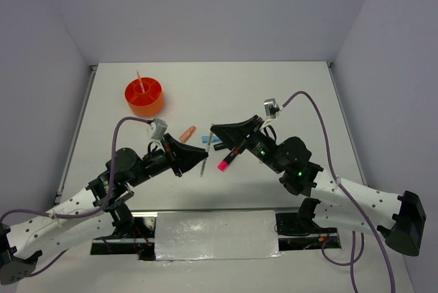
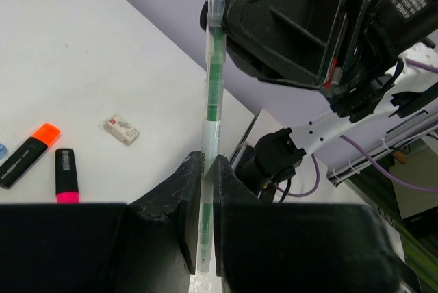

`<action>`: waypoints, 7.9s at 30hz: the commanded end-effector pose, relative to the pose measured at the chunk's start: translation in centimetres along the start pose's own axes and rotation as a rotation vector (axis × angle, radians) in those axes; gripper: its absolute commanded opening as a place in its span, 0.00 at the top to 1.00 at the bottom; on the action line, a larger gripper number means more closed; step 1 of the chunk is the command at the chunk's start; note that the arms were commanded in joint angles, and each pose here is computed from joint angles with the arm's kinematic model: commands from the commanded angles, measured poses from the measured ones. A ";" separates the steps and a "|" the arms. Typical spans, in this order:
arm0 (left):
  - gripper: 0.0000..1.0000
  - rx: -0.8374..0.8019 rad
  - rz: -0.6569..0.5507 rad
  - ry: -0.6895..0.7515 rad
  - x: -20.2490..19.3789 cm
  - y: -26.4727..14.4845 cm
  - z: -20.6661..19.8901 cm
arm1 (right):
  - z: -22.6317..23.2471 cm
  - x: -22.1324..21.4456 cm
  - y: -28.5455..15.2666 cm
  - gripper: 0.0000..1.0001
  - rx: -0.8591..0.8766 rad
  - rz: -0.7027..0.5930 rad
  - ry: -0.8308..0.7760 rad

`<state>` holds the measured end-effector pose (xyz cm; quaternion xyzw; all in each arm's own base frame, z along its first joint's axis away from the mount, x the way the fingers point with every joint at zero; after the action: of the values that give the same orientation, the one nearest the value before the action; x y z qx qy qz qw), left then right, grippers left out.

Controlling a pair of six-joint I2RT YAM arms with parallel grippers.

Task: Sort the stationery into containers
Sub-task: Close the pen cap on the pen, then place the pen in the storage box, then pick up the stationery from the center of the board.

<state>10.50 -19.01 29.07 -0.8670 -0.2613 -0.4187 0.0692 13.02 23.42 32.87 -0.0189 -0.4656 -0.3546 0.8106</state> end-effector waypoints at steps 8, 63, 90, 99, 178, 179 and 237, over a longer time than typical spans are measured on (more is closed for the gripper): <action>1.00 -0.089 -0.235 0.018 3.4 0.4 -1.9 | 1.8 -0.3 0.3 0.89 0.064 -0.049 0.024; 1.00 -0.182 -0.004 0.177 2.9 2.0 -3.0 | 3.7 2.3 0.4 0.37 0.078 0.005 -0.222; 1.00 -0.153 -0.075 0.322 7.1 0.9 -5.4 | 1.1 -2.2 0.9 1.00 0.033 0.157 -0.250; 1.00 -0.243 -0.154 0.425 11.6 -0.2 -9.6 | -1.5 -10.1 -0.2 1.00 0.012 0.373 -0.232; 0.98 1.135 -0.957 0.434 25.9 2.6 20.7 | -1.6 -2.5 -9.2 0.35 -0.167 0.162 -0.276; 0.96 1.141 -0.970 0.438 25.8 2.4 21.4 | -1.9 -2.8 -9.3 0.35 -0.176 0.164 -0.281; 0.01 1.032 0.168 0.321 16.1 11.5 22.3 | -2.1 0.9 -8.8 0.23 -0.266 0.231 -0.428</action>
<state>43.13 -11.37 35.22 -0.5875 -0.5638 -0.3851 0.4344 9.64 16.26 28.67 -0.2329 -0.5802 -0.3078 0.7172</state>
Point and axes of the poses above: each gripper's point midway between its finger pads, its own y axis out along the fingers, its own z axis along the line the jaws close on, x = y × z, the point moved 9 cm from there along -y, back along the fingers, and after that the axes turned 6 degrees about -y, right-handed, at the moved point
